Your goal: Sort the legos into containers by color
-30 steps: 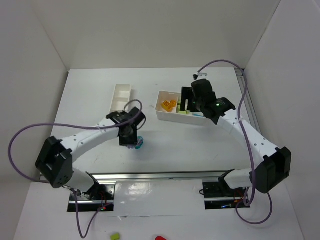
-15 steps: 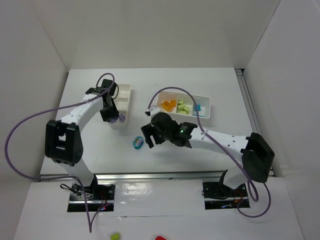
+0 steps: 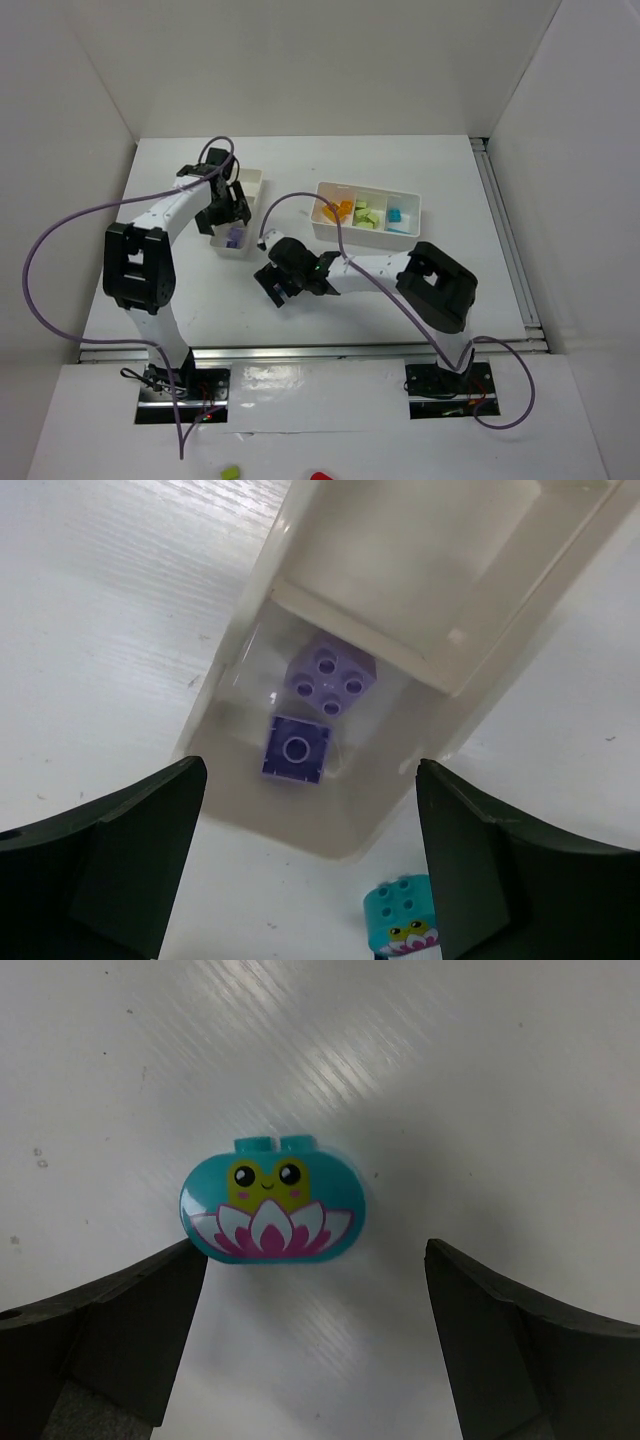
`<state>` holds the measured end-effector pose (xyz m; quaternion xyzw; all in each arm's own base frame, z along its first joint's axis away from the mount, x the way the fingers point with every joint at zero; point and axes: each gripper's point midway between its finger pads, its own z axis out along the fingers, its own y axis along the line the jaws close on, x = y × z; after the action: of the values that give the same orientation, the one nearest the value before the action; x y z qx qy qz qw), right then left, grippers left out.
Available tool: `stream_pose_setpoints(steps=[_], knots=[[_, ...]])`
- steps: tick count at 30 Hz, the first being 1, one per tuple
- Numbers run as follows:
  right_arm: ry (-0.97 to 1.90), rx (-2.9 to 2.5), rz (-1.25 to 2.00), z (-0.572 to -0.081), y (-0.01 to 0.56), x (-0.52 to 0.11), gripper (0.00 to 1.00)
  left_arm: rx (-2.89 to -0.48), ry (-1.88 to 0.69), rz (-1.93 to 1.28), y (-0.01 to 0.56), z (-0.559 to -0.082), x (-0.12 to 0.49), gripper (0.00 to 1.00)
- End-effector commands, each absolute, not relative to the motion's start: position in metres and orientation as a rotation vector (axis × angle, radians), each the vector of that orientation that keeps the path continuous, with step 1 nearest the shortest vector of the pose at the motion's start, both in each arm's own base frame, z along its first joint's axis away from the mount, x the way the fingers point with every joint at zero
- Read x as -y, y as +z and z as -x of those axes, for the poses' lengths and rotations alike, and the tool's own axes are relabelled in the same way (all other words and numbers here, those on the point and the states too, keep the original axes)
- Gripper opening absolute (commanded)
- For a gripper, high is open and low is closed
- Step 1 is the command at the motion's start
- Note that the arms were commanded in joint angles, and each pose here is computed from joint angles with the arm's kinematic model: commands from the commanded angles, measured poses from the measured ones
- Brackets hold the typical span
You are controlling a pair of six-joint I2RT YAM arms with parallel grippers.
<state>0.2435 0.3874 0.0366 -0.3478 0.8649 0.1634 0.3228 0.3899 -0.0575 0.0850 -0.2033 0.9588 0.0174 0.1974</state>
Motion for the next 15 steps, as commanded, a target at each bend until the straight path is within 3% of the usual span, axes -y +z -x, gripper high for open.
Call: stream_pose_setpoints(steps=[1,8,13,15], knots=[[0.522,-2.141,0.929,-0.258,0.059,-0.426,0.97,-2.587,0.011,0.512,0.138,-0.395,0.062,0.95],[0.521,-2.14,0.941,-0.259,0.047,-0.437,0.86,-2.456,-0.068,0.466,0.212,-0.396,0.067,0.95],[0.5,-2.138,0.928,-0.261,0.05,-0.434,0.62,-2.413,-0.085,0.452,0.239,-0.391,0.066,0.95],[0.51,-2.117,0.896,-0.263,0.068,-0.433,0.59,-2.392,-0.094,0.451,0.25,-0.391,0.066,0.95]])
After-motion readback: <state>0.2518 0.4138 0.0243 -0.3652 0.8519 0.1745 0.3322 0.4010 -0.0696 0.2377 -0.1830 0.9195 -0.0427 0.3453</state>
